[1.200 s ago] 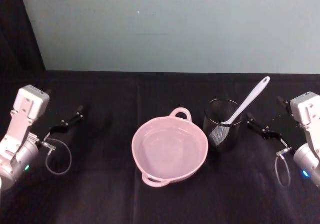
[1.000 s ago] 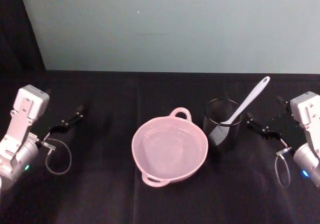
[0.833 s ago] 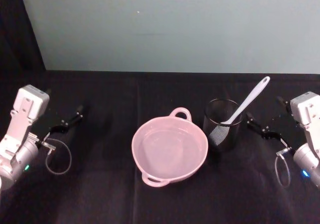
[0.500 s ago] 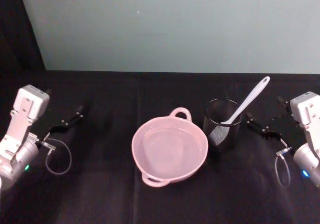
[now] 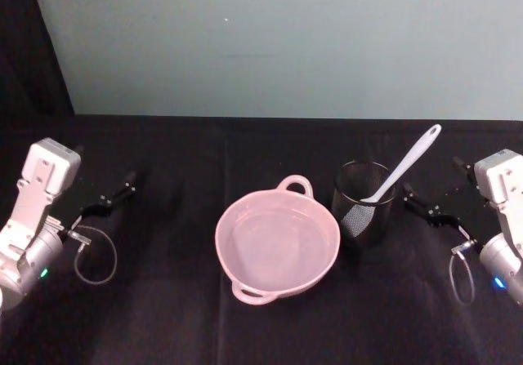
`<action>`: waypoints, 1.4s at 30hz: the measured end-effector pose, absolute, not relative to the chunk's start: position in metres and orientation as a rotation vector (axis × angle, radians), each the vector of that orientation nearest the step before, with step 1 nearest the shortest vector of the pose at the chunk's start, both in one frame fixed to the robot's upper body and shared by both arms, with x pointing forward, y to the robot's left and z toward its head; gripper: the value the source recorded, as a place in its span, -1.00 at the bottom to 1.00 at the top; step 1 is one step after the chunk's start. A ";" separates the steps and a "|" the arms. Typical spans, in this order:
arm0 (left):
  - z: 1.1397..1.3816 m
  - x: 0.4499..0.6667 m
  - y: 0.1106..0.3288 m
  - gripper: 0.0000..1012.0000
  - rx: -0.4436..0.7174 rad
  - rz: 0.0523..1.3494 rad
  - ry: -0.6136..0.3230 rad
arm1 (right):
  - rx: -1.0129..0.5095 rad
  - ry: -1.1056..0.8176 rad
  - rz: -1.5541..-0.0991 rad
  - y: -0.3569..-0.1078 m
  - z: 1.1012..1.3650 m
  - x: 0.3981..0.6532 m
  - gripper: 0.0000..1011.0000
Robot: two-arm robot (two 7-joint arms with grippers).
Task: Use the one hand to pick up the spoon and stir the clear water in the bowl.
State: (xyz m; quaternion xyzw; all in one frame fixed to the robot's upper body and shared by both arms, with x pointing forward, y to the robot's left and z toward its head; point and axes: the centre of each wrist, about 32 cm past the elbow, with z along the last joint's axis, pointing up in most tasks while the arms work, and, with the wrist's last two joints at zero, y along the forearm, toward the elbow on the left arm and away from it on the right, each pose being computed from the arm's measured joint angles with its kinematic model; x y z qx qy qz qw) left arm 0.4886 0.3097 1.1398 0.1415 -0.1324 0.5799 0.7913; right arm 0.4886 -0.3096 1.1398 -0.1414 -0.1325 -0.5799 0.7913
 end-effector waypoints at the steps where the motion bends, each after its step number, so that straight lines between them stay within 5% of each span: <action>1: 1.140 0.489 0.310 0.99 0.304 1.248 -0.285 | -0.304 -0.285 -1.248 -0.310 1.140 0.489 0.98; 20: 1.140 0.489 0.310 0.99 0.304 1.248 -0.285 | -0.420 -0.346 -1.303 -0.317 1.149 0.480 0.98; 42: 1.140 0.489 0.310 0.99 0.304 1.248 -0.285 | 0.117 0.210 -1.176 -0.339 1.158 0.457 0.98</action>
